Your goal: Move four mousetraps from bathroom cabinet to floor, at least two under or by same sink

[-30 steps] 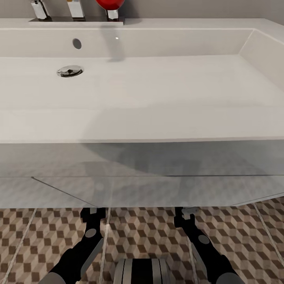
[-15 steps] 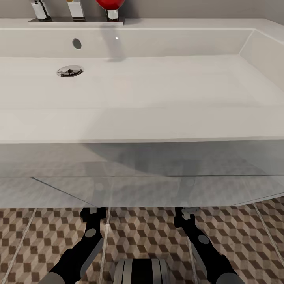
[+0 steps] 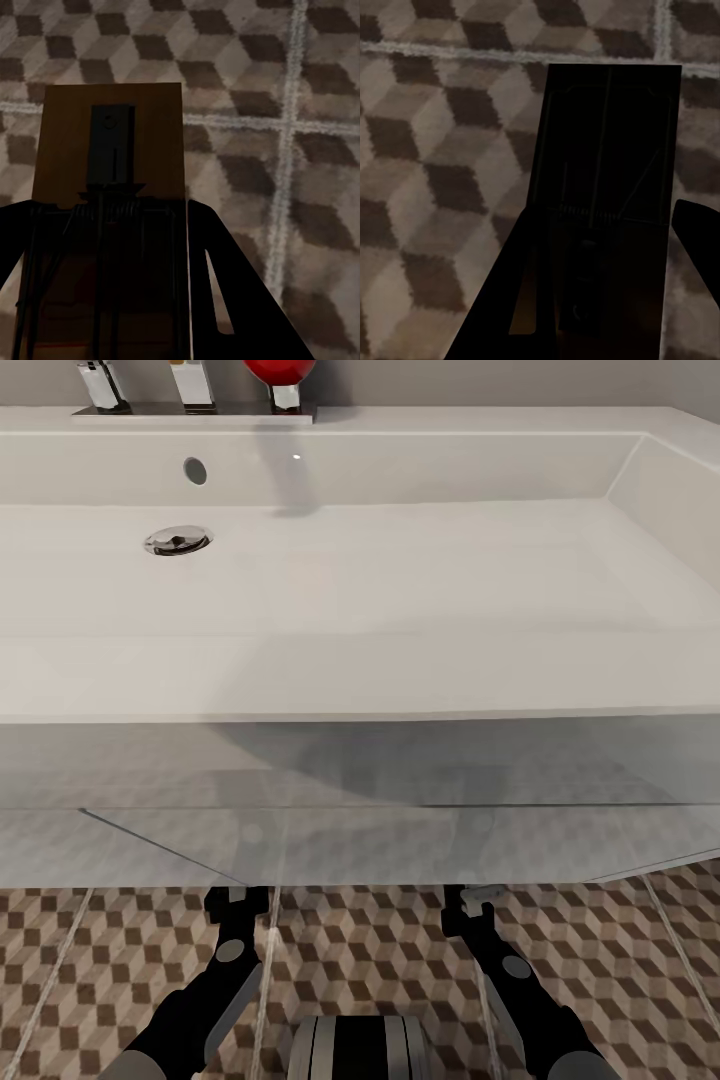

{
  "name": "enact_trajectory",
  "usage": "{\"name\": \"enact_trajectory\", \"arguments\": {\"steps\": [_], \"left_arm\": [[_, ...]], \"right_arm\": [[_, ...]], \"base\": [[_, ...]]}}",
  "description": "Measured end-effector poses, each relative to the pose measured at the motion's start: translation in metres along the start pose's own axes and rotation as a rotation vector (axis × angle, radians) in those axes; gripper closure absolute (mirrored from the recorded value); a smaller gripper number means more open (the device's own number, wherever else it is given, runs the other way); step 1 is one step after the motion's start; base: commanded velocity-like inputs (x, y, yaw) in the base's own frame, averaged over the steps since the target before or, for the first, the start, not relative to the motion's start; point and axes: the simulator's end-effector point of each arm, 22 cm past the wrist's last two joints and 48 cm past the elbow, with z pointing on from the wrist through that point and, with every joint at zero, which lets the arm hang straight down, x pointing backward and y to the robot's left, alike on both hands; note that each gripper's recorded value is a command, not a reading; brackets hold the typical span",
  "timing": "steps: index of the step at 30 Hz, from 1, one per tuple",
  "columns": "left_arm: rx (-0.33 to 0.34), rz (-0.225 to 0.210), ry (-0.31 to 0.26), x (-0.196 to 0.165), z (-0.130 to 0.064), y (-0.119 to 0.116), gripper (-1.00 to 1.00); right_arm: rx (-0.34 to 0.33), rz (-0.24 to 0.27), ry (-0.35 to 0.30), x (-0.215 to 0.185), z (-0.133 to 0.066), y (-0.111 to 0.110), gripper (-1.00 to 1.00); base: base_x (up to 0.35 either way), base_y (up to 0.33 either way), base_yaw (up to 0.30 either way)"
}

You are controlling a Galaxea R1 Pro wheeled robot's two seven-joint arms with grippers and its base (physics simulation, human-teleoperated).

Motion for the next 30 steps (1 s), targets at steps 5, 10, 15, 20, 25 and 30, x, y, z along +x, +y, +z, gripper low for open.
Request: {"name": "enact_trajectory", "arguments": {"steps": [5,10,15,20,25,30], "left_arm": [[0.001,-0.001,0.0,0.0,-0.0002,-0.0006,1.0],[0.001,-0.001,0.0,0.0,-0.0003,-0.0009,1.0],[0.001,-0.001,0.0,0.0,-0.0003,-0.0009,1.0],[0.0,0.0,0.001,0.0001,-0.0001,-0.0003,1.0],[-0.001,0.002,0.001,0.0004,0.0002,0.0007,1.0],[-0.002,0.007,0.001,0.0003,0.0008,0.0025,1.0]], "right_arm": [[0.001,0.001,0.0,0.0,0.0,-0.0003,1.0],[0.001,-0.001,0.0,-0.0001,0.0,-0.0002,1.0],[0.0,-0.003,0.0,-0.0001,0.0,0.0001,1.0],[-0.001,0.0,0.0,0.0001,0.0001,0.0007,1.0],[-0.001,0.005,0.002,0.0011,0.0,0.0006,1.0],[0.001,0.009,0.009,0.0044,-0.0004,0.0004,1.0]], "base": [[0.0,0.0,0.0],[0.0,0.0,0.0],[0.0,0.0,0.0],[0.0,0.0,0.0],[0.0,0.0,0.0],[0.0,0.0,0.0]]}}
